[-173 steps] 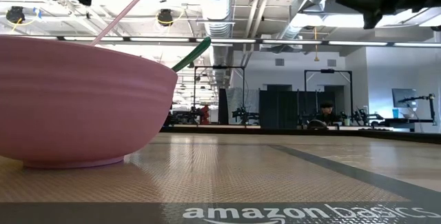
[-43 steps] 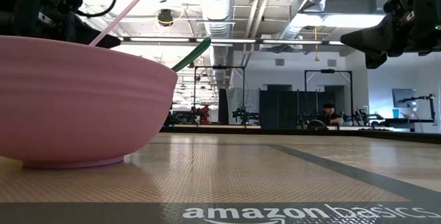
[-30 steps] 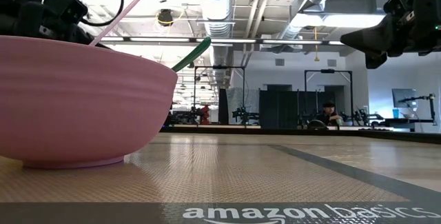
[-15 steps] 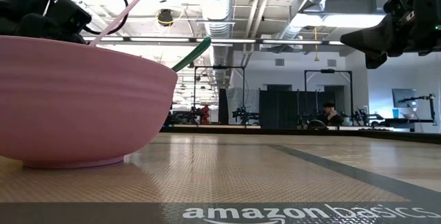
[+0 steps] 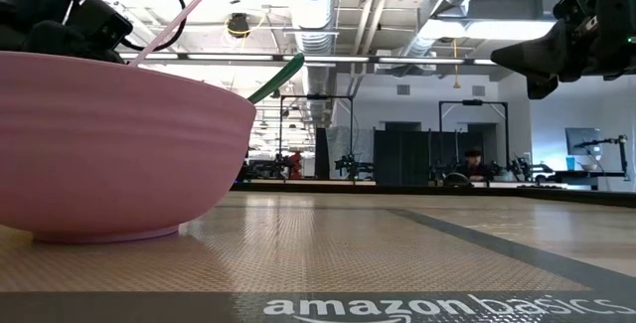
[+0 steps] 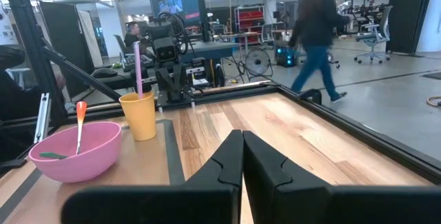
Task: Pick & Place Utensil
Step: Return to Home Position
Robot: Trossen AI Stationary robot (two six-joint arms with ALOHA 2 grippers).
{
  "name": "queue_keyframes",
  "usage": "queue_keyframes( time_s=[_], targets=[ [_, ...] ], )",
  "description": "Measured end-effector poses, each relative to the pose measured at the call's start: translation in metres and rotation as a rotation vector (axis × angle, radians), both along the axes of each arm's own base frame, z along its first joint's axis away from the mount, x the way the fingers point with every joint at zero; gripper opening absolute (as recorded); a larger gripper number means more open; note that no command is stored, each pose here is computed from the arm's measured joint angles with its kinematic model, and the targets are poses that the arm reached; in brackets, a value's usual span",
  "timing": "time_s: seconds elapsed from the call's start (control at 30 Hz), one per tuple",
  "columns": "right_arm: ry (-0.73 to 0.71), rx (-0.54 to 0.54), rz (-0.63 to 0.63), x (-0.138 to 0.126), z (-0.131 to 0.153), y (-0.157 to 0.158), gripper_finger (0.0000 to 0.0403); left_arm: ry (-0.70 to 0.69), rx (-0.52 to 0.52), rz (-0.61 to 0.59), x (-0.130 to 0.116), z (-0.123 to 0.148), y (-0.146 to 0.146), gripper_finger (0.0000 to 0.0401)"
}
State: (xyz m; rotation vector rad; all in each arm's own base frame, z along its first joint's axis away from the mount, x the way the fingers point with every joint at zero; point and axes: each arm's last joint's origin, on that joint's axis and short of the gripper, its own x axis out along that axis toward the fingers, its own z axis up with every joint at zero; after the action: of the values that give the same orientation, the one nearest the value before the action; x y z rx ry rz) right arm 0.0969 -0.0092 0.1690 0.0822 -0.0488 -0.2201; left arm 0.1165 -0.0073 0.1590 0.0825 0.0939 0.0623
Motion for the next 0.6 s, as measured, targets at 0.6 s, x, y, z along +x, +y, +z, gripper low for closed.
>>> queue_keyframes(
  time_s=[0.6],
  targets=[
    [0.0,0.0,0.0,0.0,0.0,0.0,0.0001,-0.17,-0.018,0.0,-0.01,0.016,0.001,0.0008]
  ],
)
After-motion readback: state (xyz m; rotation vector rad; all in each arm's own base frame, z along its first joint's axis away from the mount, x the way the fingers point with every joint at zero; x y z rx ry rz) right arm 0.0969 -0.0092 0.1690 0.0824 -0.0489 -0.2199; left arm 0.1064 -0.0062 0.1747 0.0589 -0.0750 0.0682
